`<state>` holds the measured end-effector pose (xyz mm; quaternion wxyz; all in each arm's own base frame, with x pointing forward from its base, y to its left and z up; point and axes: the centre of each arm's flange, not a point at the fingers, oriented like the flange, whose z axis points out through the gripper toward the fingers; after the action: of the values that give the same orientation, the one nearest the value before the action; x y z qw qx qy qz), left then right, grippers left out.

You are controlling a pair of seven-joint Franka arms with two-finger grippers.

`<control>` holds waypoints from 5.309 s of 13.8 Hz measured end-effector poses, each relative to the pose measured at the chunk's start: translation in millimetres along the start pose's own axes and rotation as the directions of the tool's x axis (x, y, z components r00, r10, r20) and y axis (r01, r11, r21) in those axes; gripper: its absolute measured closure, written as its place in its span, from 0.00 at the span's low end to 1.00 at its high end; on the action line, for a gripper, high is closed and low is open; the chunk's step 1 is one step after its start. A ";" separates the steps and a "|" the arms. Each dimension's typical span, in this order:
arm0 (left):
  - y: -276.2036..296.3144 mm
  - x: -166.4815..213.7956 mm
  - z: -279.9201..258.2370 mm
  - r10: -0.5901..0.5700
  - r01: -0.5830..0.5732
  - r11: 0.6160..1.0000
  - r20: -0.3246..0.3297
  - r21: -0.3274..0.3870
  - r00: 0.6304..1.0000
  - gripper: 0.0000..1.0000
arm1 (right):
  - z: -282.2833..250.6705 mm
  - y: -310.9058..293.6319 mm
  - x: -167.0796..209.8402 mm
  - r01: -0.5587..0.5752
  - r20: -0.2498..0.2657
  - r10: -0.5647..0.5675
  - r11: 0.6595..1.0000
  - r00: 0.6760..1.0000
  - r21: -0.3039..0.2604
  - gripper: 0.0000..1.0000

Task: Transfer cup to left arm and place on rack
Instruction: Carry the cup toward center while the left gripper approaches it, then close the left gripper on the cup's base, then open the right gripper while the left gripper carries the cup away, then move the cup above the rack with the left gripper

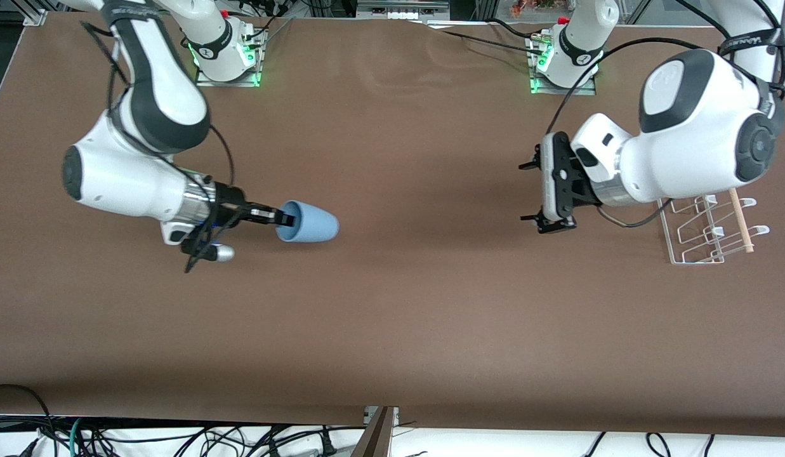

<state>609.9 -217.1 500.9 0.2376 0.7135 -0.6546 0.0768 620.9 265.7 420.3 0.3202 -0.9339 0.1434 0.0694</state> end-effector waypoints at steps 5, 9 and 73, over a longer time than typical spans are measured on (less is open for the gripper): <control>8.9 36.4 25.0 0.071 -0.070 0.996 -0.022 0.051 0.997 0.00 | 62.3 -88.4 -58.5 -0.049 -0.113 0.061 0.992 0.992 0.113 0.95; 8.8 44.3 39.7 0.087 -0.083 0.991 -0.037 0.105 0.996 0.00 | 76.5 -130.8 -85.9 -0.057 -0.085 0.073 0.983 0.994 0.174 0.95; 30.1 -388.5 70.5 0.021 0.029 0.999 0.963 -0.013 -0.268 0.23 | -217.7 95.4 0.4 0.291 0.257 -0.158 0.703 0.954 -0.649 0.00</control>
<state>515.5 99.8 282.9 -0.3661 0.4912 -0.5837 -0.5329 599.7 59.2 536.0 -0.0256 -0.9857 -0.0370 0.1621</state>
